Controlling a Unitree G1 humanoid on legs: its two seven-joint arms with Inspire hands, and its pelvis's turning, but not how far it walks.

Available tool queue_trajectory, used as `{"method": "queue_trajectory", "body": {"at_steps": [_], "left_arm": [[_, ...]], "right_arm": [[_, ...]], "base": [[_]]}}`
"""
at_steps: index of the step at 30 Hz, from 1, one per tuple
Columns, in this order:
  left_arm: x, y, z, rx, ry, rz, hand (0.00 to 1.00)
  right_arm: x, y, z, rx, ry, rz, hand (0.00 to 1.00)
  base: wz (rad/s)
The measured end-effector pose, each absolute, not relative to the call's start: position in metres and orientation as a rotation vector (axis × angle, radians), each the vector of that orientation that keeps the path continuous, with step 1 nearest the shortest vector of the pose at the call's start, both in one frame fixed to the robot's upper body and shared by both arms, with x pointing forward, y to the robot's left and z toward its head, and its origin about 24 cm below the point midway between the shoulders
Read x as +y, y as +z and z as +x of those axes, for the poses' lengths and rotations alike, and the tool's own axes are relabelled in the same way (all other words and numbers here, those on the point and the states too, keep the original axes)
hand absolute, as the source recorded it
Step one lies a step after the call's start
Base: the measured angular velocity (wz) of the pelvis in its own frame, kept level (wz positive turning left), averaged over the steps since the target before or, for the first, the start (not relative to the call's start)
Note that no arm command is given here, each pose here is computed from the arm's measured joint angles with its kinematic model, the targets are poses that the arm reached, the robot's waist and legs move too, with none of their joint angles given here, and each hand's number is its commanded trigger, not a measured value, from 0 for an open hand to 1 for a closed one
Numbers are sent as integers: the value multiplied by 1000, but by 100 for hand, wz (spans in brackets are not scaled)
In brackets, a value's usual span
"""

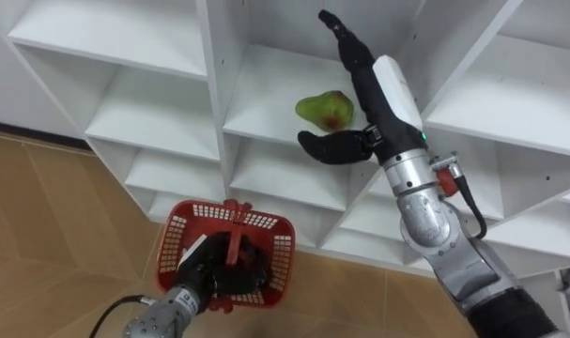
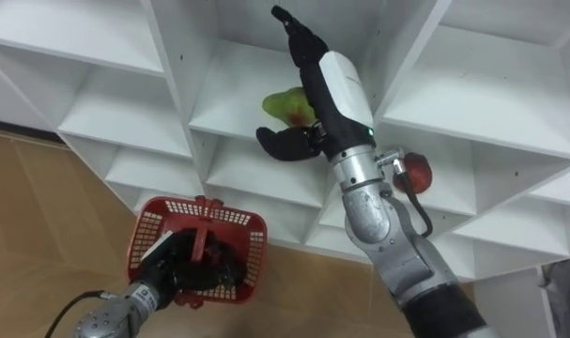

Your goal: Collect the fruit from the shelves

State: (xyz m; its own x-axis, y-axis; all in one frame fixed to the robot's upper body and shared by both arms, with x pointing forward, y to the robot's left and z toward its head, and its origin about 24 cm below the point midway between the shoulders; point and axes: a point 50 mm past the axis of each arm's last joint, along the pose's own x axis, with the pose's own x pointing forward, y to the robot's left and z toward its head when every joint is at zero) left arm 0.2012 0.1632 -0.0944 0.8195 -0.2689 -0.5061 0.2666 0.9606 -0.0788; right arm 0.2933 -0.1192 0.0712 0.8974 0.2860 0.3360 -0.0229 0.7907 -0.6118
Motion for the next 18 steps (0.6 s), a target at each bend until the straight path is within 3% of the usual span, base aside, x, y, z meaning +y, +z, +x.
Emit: {"method": "queue_trajectory", "body": {"at_steps": [18], "left_arm": [[159, -100, 197, 588, -323, -17, 100]], "right_arm": [[-128, 57, 312, -314, 153, -703, 0]], "base": [[2]]}}
